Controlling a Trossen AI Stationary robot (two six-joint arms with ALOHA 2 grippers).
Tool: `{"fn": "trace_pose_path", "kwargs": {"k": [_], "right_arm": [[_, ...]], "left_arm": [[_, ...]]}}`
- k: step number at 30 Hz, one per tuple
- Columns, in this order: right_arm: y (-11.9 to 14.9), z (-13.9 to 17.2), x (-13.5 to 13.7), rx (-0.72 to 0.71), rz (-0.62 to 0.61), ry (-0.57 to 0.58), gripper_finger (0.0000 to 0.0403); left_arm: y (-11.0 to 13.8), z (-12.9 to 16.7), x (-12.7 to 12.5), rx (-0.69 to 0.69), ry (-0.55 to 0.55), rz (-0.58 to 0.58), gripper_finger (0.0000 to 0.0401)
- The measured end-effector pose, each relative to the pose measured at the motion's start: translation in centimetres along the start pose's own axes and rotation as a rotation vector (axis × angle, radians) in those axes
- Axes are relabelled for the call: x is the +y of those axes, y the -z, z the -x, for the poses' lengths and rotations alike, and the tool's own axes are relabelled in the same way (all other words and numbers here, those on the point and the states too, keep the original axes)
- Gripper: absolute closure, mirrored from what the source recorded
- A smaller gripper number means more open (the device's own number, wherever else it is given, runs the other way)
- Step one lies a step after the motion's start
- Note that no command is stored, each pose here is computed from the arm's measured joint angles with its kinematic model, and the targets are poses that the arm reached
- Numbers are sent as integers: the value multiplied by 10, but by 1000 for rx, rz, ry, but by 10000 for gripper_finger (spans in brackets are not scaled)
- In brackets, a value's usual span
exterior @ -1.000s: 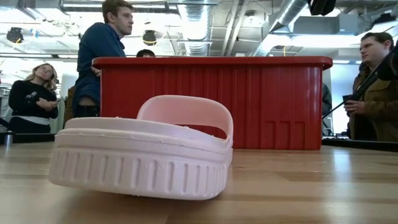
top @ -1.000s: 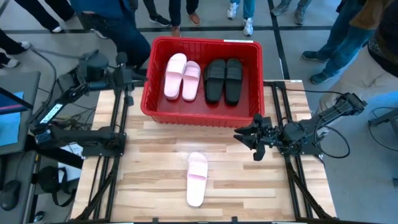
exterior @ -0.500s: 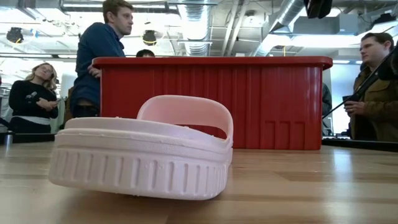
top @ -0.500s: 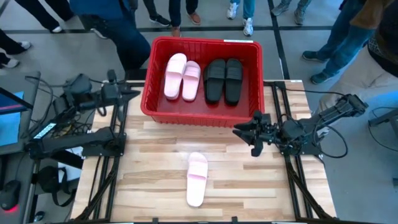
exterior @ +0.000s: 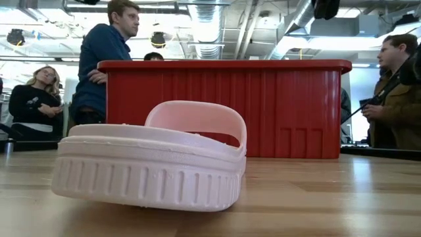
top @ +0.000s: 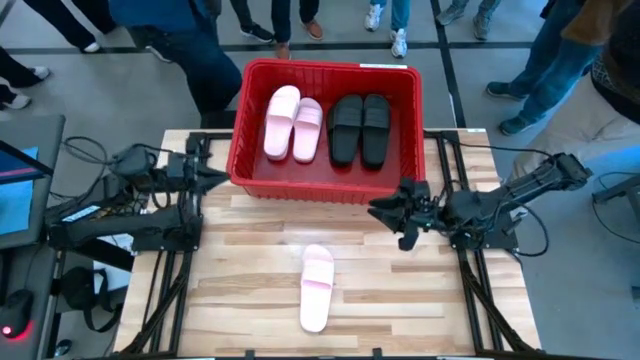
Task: Pick and place slides into bin
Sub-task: Put the pink slide into the red container
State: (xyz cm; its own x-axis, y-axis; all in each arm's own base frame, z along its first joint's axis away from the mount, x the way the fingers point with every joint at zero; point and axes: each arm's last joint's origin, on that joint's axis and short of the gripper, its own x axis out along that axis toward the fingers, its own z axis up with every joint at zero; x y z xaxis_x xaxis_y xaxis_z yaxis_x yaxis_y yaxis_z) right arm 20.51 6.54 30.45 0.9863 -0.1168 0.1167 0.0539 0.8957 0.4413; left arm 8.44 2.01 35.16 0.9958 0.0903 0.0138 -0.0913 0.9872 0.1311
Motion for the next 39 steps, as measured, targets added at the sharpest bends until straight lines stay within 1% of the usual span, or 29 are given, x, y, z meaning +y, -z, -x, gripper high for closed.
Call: {"fn": "trace_pose_path", "kwargs": {"k": [5,8,11,14,17,22,28,32,39], "right_arm": [[12,-21,8,47,55,-6,275],[17,-32,13,78,69,-23,275],[22,-41,20,105,70,-49,275],[26,-48,30,154,84,-56,275],[36,-55,38,250,93,-29,277],[52,-72,61,340,106,-23,287],[83,-90,89,457,129,51,299],[101,-101,104,544,162,92,304],[116,-111,120,739,307,200,305]], "left_arm": [[21,-11,-10,-45,87,67,397],[30,-16,-16,-34,123,93,397],[38,-19,-22,-5,133,129,397],[41,-19,-27,31,143,148,397],[42,-18,-29,47,138,155,397],[44,-18,-33,75,152,167,397],[48,-17,-35,112,179,165,397],[48,-17,-37,110,208,164,397],[48,-17,-37,110,210,157,397]]}}
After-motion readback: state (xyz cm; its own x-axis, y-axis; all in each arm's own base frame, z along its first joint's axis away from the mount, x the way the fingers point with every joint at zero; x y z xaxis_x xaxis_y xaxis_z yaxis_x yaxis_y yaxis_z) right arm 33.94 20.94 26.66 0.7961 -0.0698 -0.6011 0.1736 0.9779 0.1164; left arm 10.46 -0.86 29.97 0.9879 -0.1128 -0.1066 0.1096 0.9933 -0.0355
